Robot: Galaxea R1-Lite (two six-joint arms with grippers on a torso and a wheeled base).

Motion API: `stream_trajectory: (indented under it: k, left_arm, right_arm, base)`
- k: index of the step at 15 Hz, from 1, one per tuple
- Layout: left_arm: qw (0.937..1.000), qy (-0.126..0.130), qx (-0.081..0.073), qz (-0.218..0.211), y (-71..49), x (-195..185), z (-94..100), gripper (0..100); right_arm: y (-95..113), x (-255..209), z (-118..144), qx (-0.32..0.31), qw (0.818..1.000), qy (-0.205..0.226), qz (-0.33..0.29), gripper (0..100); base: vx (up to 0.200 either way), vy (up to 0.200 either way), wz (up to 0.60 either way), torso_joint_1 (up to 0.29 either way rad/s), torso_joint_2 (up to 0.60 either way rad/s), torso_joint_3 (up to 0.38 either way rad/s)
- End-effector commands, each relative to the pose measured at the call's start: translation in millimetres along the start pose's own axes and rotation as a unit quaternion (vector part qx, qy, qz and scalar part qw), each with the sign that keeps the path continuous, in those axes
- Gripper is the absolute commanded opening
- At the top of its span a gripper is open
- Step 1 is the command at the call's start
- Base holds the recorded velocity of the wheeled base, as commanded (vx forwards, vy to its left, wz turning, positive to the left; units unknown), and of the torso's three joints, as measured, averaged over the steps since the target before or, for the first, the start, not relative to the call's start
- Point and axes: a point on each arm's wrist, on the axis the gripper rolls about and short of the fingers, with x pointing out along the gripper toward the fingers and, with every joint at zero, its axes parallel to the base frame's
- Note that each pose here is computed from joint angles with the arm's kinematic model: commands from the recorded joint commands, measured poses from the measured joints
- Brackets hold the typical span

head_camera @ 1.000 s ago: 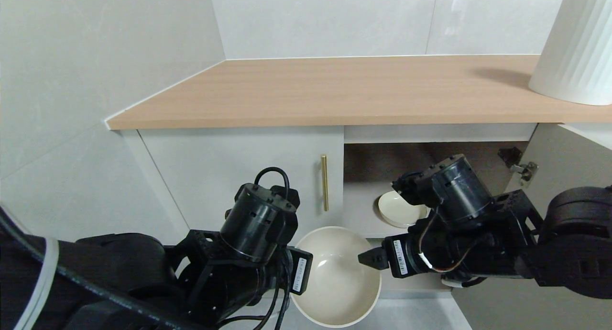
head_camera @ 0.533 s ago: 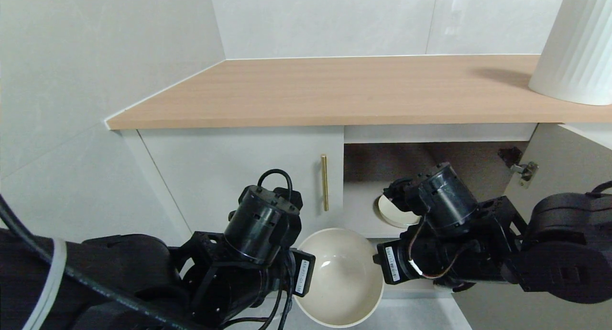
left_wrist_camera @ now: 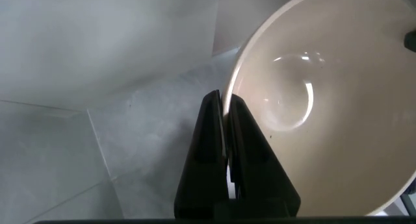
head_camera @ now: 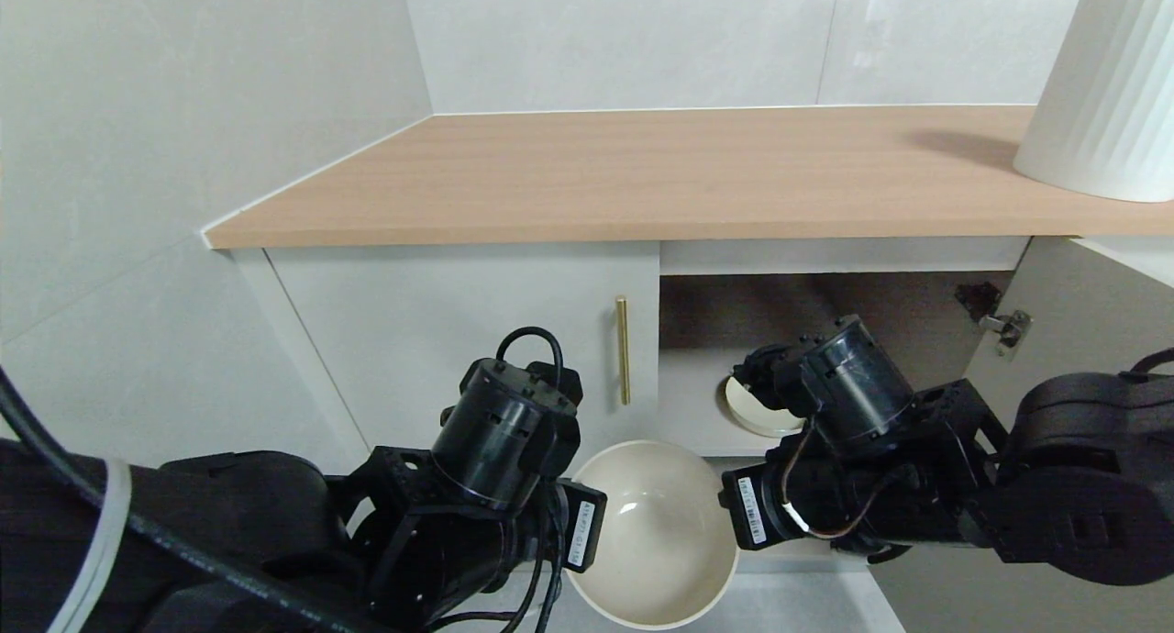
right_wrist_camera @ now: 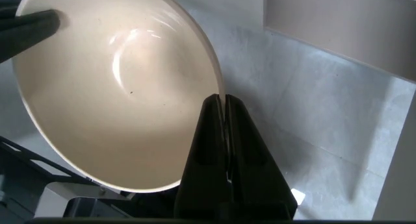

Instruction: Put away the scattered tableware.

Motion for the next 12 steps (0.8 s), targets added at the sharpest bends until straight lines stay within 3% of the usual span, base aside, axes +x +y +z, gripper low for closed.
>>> stream_trajectory:
  k: [1,7,9,12]
  left_arm:
    - [1.0,-0.002,-0.001,0.0,0.4,-2,0.7,100]
    - [0.9999,-0.011,-0.005,-0.001,1.3,-6,3.4,100]
    - [0.9999,-0.015,-0.006,0.0,1.8,-9,4.6,100]
    - [0.9999,-0.015,-0.006,0.0,1.7,-9,4.5,100]
  right_arm:
    - [0,1,-1,0.0,1.0,0.002,-0.001,0]
    - [-5,10,0,0.006,1.0,0.009,-0.013,0]
    - [-42,40,15,0.063,0.996,-0.004,-0.06,0]
    - [-93,66,34,0.162,0.979,-0.058,-0.11,0]
  base:
    - [0.0,0.0,0.0,0.0,0.0,0.0]
    - [0.0,0.0,0.0,0.0,0.0,0.0]
    - [0.0,0.0,0.0,0.0,0.0,0.0]
    - [0.0,0.0,0.0,0.0,0.0,0.0]
